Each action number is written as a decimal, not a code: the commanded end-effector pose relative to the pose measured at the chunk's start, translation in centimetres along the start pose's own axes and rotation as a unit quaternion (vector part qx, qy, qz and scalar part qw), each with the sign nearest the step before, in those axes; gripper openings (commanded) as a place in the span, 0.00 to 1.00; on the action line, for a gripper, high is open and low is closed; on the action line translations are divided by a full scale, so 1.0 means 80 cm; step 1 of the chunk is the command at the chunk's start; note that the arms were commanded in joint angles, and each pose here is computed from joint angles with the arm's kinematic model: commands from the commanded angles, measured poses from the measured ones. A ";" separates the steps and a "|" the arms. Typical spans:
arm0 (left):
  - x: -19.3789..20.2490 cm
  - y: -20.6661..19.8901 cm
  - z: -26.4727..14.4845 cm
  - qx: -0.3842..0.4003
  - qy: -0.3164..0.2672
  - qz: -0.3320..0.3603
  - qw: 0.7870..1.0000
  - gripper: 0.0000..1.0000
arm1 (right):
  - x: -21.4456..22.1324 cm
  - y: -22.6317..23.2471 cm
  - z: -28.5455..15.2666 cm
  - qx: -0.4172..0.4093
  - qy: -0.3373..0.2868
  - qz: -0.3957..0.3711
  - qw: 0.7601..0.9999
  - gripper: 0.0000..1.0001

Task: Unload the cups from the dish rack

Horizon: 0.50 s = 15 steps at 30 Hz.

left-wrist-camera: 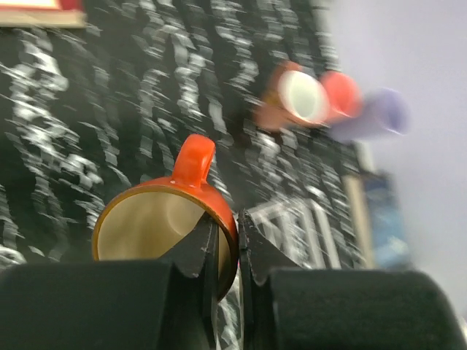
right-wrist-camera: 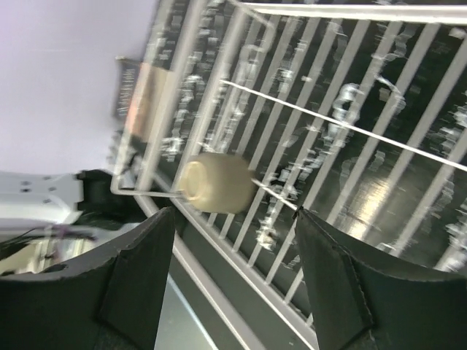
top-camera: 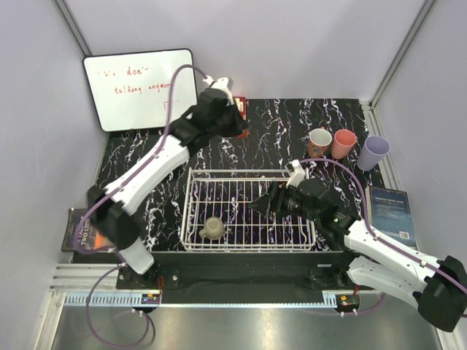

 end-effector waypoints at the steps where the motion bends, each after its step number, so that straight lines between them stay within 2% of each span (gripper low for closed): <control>1: -0.009 0.026 0.044 -0.142 0.052 0.073 0.986 0.00 | -0.010 -0.005 -0.002 0.059 -0.021 -0.019 0.998 0.74; 2: 0.005 0.037 0.072 -0.162 0.077 0.079 0.981 0.00 | -0.009 -0.008 -0.003 0.066 -0.019 -0.022 0.997 0.73; 4: 0.003 0.041 0.087 -0.186 0.081 0.090 0.975 0.00 | -0.009 -0.008 -0.003 0.070 -0.017 -0.029 0.997 0.73; 7: 0.029 0.059 0.129 -0.214 0.119 0.105 0.964 0.00 | -0.005 -0.016 -0.005 0.083 -0.014 -0.032 0.996 0.73; 15: 0.078 0.089 0.186 -0.260 0.194 0.126 0.938 0.00 | 0.003 -0.027 -0.003 0.097 0.004 -0.034 0.995 0.73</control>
Point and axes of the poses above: each gripper's point midway between its finger pads, its own z axis out along the fingers, its own y axis along the line the jaws close on, x = y × z, the point moved 9 cm from there along -z, back along the fingers, and after that the axes turned 8 degrees about z, right-handed, at the moved point
